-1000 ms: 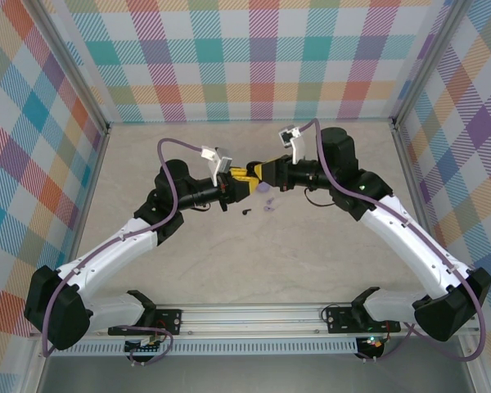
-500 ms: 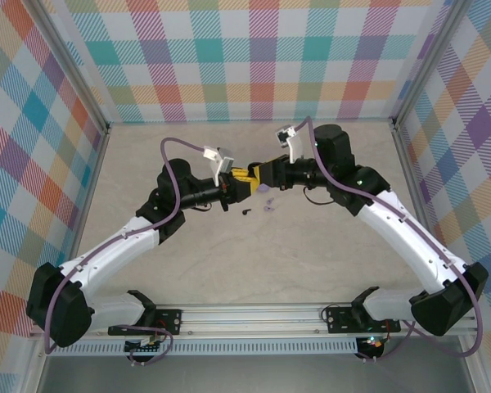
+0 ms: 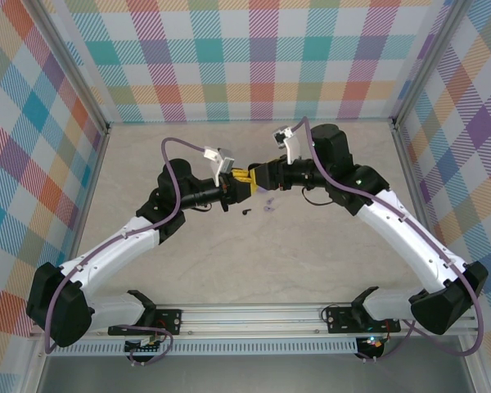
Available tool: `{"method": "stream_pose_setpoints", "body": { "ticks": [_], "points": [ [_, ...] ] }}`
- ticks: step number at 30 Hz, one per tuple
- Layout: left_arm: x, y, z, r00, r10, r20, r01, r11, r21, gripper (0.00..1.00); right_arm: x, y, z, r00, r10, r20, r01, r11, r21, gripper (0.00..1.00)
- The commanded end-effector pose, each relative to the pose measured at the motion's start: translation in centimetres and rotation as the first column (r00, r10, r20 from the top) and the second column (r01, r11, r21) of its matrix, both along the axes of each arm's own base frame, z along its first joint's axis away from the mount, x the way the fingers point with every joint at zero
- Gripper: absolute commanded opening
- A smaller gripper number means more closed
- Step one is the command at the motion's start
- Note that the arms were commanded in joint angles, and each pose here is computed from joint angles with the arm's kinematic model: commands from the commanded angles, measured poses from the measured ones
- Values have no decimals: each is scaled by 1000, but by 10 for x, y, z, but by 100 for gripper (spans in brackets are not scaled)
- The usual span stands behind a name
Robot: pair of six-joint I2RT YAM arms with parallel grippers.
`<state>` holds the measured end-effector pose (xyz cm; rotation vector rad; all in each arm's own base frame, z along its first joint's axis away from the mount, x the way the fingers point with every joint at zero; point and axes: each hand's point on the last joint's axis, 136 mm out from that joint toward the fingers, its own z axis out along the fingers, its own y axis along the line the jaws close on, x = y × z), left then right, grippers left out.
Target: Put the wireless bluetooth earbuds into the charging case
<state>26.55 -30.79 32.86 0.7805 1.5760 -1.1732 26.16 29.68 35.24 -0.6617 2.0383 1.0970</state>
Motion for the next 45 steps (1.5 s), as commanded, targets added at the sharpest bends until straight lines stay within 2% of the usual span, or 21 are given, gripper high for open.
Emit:
{"method": "stream_pose_setpoints", "body": {
  "ticks": [1, 7, 25, 33, 37, 41, 45],
  "points": [
    [-6, -4, 26, 998, -22, 66, 25, 999, -36, 11, -10, -3, 18, 999, 15, 41, -15, 1000, 11, 47],
    [-6, -4, 25, 998, -25, 65, 27, 999, -34, 11, -11, -8, 26, 998, -3, 60, 2, 1000, 16, 51],
    [-8, -3, 26, 997, -27, 70, 29, 999, -32, 11, -11, -10, 31, 998, -21, 67, 19, 1000, 24, 52],
    [-8, -3, 26, 997, -26, 72, 28, 999, -24, 11, 1, -33, 35, 979, -170, 111, 171, 985, -4, 50],
    [-9, -3, 27, 997, -27, 75, 29, 999, -24, 11, 4, -41, 31, 972, -204, 115, 210, 977, -36, 46],
    [-10, -2, 29, 996, -28, 81, 30, 999, -27, 11, 7, -43, 20, 972, -215, 93, 223, 971, -85, 27],
    [-11, -2, 31, 996, -33, 84, 36, 999, -29, 11, 5, -37, 14, 981, -181, 66, 187, 978, -92, 18]
  ]
}}
